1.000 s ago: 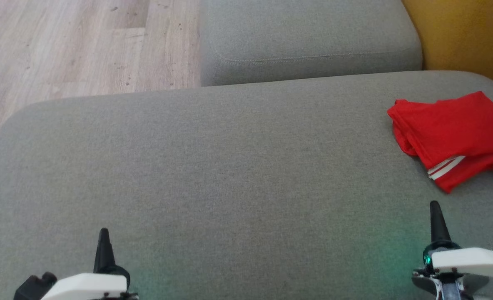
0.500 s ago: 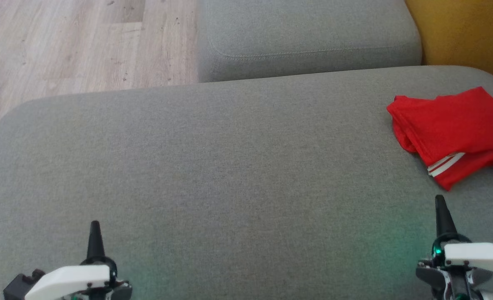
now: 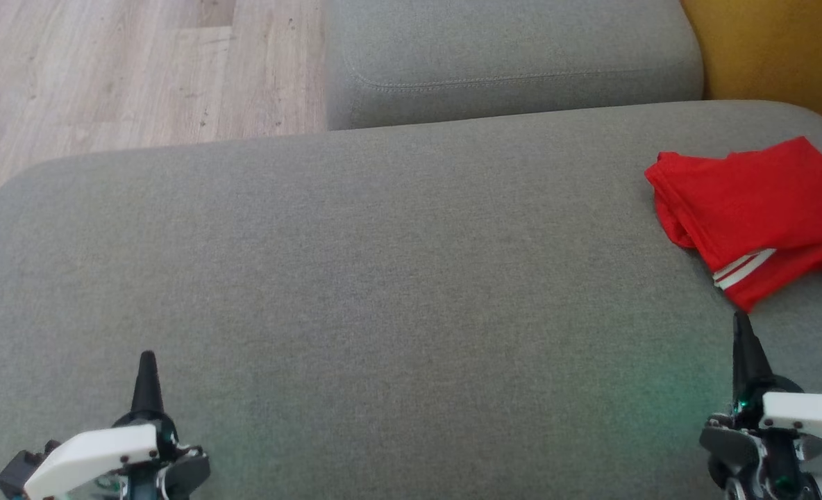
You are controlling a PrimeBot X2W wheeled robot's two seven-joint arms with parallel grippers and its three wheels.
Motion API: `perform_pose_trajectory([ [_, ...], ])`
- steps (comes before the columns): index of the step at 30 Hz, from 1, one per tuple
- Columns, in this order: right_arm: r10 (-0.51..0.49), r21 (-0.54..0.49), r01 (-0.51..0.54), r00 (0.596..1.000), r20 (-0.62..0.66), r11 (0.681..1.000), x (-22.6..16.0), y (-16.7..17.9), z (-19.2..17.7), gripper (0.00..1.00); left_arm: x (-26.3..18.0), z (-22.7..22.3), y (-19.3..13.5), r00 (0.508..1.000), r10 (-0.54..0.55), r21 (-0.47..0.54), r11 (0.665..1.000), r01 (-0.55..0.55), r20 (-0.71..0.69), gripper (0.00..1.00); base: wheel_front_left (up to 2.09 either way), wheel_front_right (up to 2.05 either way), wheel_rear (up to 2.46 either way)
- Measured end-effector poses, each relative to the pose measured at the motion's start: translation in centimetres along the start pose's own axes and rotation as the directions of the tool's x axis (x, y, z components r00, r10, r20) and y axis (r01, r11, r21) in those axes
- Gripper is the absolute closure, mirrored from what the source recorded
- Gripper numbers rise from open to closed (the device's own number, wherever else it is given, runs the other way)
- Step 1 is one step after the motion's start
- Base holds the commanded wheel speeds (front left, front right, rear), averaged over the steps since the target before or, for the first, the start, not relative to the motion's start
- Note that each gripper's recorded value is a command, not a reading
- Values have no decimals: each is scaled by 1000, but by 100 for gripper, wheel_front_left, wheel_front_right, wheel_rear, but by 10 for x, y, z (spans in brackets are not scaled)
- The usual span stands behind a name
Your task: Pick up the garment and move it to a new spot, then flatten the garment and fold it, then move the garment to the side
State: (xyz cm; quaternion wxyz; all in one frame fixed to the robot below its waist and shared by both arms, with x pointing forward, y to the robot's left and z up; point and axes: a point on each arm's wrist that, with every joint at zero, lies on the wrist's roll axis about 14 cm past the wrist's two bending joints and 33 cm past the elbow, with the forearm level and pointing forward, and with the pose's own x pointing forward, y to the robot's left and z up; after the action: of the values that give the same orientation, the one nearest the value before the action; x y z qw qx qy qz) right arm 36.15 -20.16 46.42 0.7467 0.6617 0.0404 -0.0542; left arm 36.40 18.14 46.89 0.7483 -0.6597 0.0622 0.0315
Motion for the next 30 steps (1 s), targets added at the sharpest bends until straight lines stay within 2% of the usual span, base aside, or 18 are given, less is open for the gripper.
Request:
perform_pose_trajectory([
  [11, 39, 125, -38, 999, 1, 991, 9, 12, 4, 100, 9, 7, -8, 999, -37, -126, 991, 39, 14, 100, 0, 0, 0],
  [30, 38, 131, -39, 999, 7, 991, 9, 12, 6, 100, 9, 7, -10, 999, -43, -133, 990, 44, 12, 100, 0, 0, 0],
])
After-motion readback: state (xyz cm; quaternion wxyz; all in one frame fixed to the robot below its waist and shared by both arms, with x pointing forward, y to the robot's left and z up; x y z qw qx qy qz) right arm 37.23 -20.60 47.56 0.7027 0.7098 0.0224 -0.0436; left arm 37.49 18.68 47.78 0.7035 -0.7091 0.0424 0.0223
